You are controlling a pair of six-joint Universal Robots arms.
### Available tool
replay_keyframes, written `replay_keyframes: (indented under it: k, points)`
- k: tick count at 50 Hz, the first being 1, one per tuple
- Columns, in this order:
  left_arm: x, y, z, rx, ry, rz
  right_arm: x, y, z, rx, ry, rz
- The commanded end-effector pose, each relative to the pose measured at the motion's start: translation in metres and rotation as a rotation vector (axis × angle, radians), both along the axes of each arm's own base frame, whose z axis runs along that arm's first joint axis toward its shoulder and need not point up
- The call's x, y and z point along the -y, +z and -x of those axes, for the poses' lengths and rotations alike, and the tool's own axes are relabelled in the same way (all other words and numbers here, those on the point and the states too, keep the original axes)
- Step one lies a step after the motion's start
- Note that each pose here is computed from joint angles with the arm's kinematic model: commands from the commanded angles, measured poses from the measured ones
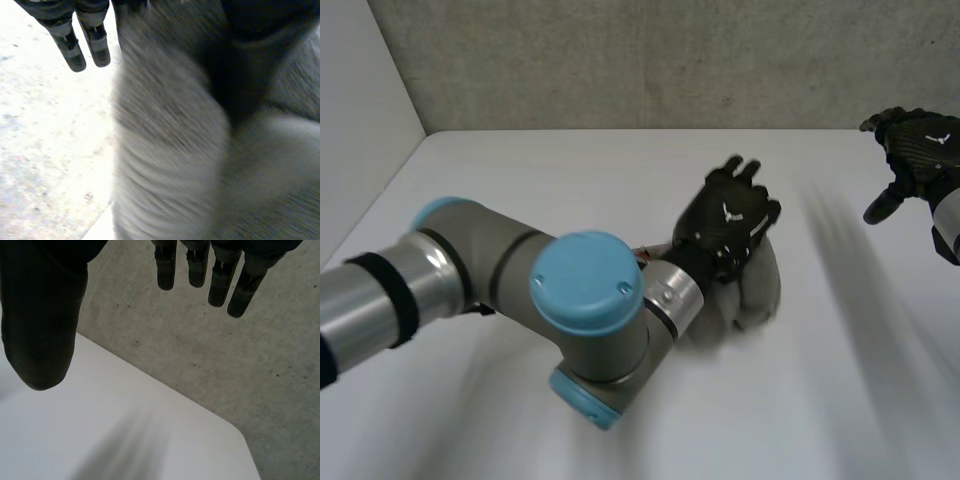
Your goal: Fold the towel.
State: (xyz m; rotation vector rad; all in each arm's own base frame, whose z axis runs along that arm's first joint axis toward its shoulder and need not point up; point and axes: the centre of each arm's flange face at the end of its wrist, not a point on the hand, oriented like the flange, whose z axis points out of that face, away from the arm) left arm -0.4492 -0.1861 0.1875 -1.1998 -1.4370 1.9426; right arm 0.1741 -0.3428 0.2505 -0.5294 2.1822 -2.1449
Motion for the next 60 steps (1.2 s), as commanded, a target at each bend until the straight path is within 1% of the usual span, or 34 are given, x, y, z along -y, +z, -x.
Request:
replay_keyframes:
  k: [1,5,7,8,12,13,14,15,16,17,18,19,20,21,22,23,24,25,26,27,28,29,30,32,34,37,45,52,54,55,57,58,59,60]
  points:
    - [-0.001,-0.016,-0.004,0.039,0.007,-0.024,-0.003,0.010,0.001,0.003,-0.003,0.026]
    - [0.001,-0.002,-0.011,0.019,0.014,-0.010,-0.006,0.011,-0.002,-0.001,0.006,0.030]
    - [0.012,0.020,-0.025,-0.021,0.053,0.025,-0.008,0.013,-0.002,-0.002,0.011,0.035]
    - [0.012,0.021,-0.025,-0.022,0.053,0.025,-0.010,0.017,-0.003,-0.003,0.014,0.046]
    - [0.029,0.044,-0.053,-0.049,0.127,0.049,-0.021,0.027,-0.009,-0.012,0.055,0.070]
    - [0.029,0.044,-0.053,-0.049,0.128,0.049,-0.030,0.033,-0.015,-0.029,0.099,0.087]
    - [0.033,0.051,-0.062,-0.056,0.147,0.057,-0.030,0.033,-0.015,-0.029,0.100,0.087]
    - [0.036,0.058,-0.072,-0.061,0.173,0.060,-0.040,0.035,-0.023,-0.057,0.158,0.094]
    - [0.036,0.058,-0.072,-0.061,0.173,0.060,-0.049,0.034,-0.031,-0.093,0.220,0.096]
    - [0.039,0.064,-0.083,-0.065,0.197,0.058,-0.049,0.034,-0.031,-0.093,0.221,0.096]
    - [0.042,0.067,-0.094,-0.063,0.222,0.056,-0.057,0.031,-0.039,-0.131,0.279,0.094]
    - [0.042,0.067,-0.094,-0.063,0.222,0.056,-0.067,0.026,-0.048,-0.166,0.340,0.086]
    - [0.043,0.065,-0.104,-0.048,0.245,0.043,-0.067,0.026,-0.048,-0.166,0.341,0.086]
    - [0.043,0.059,-0.114,-0.026,0.265,0.019,-0.078,0.021,-0.057,-0.201,0.401,0.071]
    - [0.043,0.059,-0.114,-0.026,0.265,0.019,-0.078,0.021,-0.057,-0.201,0.401,0.071]
    - [0.043,0.052,-0.122,0.001,0.285,-0.006,-0.091,0.016,-0.066,-0.232,0.455,0.049]
    - [0.043,0.052,-0.122,0.001,0.285,-0.006,-0.102,0.009,-0.074,-0.261,0.503,0.021]
    - [0.042,0.043,-0.129,0.028,0.299,-0.039,-0.102,0.009,-0.074,-0.262,0.503,0.020]
    - [0.039,0.033,-0.133,0.063,0.308,-0.078,-0.113,0.000,-0.083,-0.292,0.552,-0.003]
    - [0.039,0.033,-0.133,0.063,0.308,-0.078,-0.122,-0.011,-0.093,-0.325,0.603,-0.024]
    - [0.037,0.025,-0.138,0.096,0.317,-0.115,-0.122,-0.011,-0.093,-0.325,0.604,-0.024]
    - [0.035,0.018,-0.141,0.123,0.323,-0.149,-0.130,-0.021,-0.102,-0.356,0.649,-0.031]
    - [0.035,0.018,-0.141,0.123,0.323,-0.149,-0.130,-0.021,-0.102,-0.356,0.649,-0.031]
    - [0.035,0.011,-0.145,0.148,0.335,-0.178,-0.138,-0.039,-0.115,-0.410,0.707,-0.031]
    - [0.036,-0.007,-0.148,0.193,0.343,-0.227,-0.137,-0.049,-0.120,-0.431,0.719,-0.022]
    - [0.037,-0.020,-0.148,0.217,0.353,-0.253,-0.129,-0.066,-0.128,-0.463,0.702,0.006]
    - [0.047,-0.031,-0.147,0.216,0.389,-0.253,-0.117,-0.096,-0.143,-0.526,0.655,0.074]
    - [0.054,-0.045,-0.143,0.222,0.395,-0.255,-0.110,-0.097,-0.144,-0.499,0.636,0.062]
    - [0.056,-0.048,-0.143,0.228,0.398,-0.261,-0.103,-0.081,-0.140,-0.394,0.577,0.044]
    - [0.057,-0.049,-0.142,0.229,0.399,-0.262,-0.103,-0.081,-0.140,-0.393,0.577,0.044]
    - [0.058,-0.050,-0.143,0.229,0.401,-0.263,-0.084,-0.051,-0.120,-0.193,0.421,0.005]
    - [0.059,-0.051,-0.144,0.231,0.405,-0.266,-0.084,-0.051,-0.120,-0.192,0.420,0.005]
    - [0.060,-0.052,-0.145,0.231,0.410,-0.268,-0.068,-0.041,-0.102,-0.108,0.326,-0.016]
    - [0.060,-0.052,-0.145,0.231,0.410,-0.268,-0.068,-0.041,-0.102,-0.107,0.325,-0.016]
